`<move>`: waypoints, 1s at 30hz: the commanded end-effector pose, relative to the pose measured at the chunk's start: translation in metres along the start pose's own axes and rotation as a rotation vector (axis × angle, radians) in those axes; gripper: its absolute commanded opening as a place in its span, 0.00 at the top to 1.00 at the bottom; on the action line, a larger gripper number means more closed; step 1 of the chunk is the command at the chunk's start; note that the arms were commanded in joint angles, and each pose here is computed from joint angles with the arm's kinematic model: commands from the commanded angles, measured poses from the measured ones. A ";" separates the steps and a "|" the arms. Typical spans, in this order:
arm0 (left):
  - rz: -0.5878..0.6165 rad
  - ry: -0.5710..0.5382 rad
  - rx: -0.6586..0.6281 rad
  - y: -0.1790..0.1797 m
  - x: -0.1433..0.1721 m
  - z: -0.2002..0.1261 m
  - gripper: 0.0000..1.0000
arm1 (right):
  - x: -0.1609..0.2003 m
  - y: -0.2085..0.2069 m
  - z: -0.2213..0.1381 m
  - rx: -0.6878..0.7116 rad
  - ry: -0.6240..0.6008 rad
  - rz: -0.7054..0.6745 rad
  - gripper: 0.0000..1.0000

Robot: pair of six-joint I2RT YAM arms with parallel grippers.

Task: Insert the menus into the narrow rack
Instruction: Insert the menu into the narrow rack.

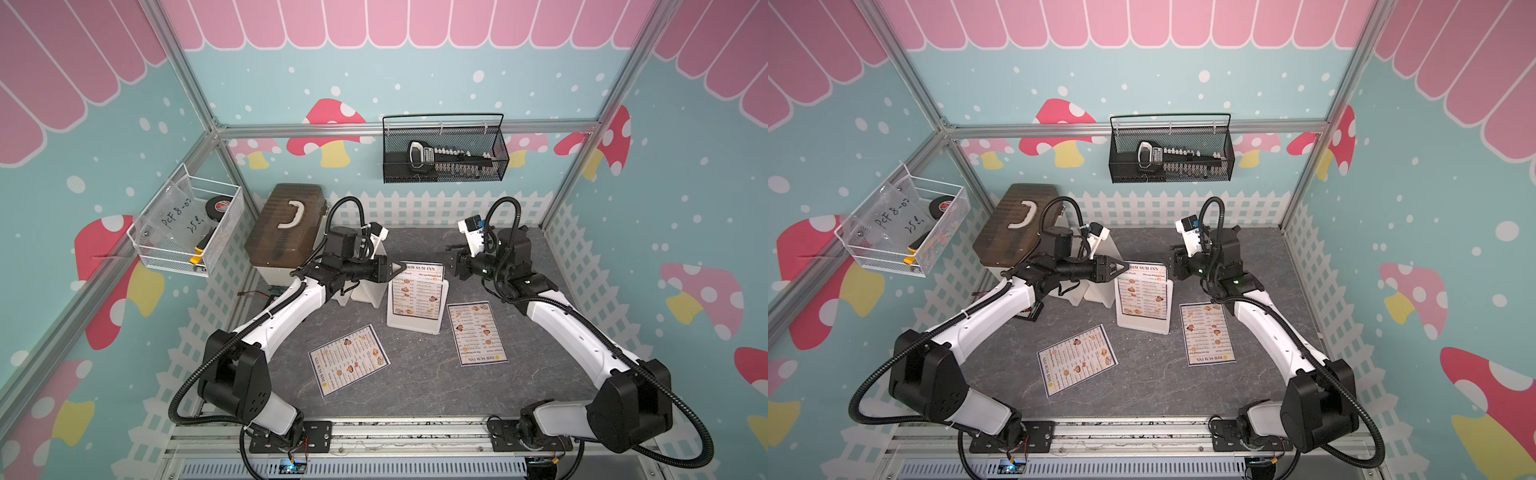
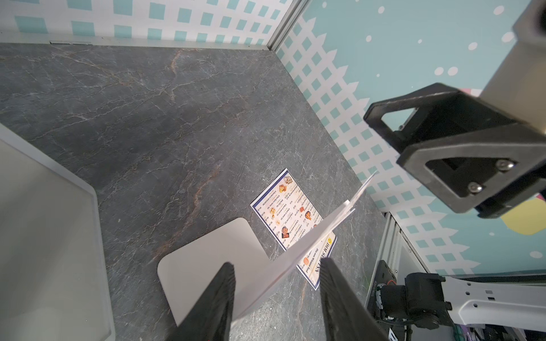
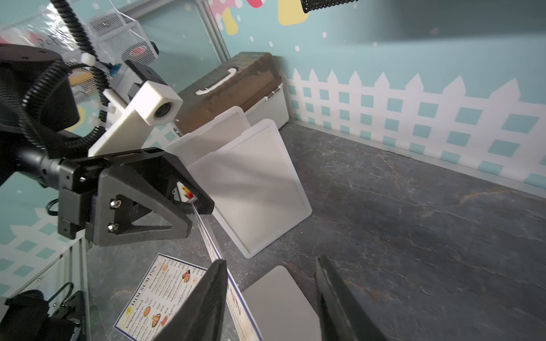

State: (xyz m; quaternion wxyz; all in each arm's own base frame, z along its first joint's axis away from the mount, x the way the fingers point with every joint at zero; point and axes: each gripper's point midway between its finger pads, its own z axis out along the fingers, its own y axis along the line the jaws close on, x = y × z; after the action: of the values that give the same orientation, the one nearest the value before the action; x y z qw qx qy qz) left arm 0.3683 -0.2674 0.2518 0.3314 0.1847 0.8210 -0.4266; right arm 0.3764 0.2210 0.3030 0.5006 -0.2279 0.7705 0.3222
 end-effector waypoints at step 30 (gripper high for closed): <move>0.014 0.034 -0.015 0.009 0.006 0.013 0.54 | 0.042 -0.018 0.011 0.278 0.364 -0.095 0.55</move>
State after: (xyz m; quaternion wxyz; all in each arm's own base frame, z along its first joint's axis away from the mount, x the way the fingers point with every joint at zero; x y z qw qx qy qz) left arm 0.3722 -0.2707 0.2378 0.3207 0.1861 0.8280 -0.4208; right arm 0.3858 0.2139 0.2577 0.3998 -0.2321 0.8753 0.1422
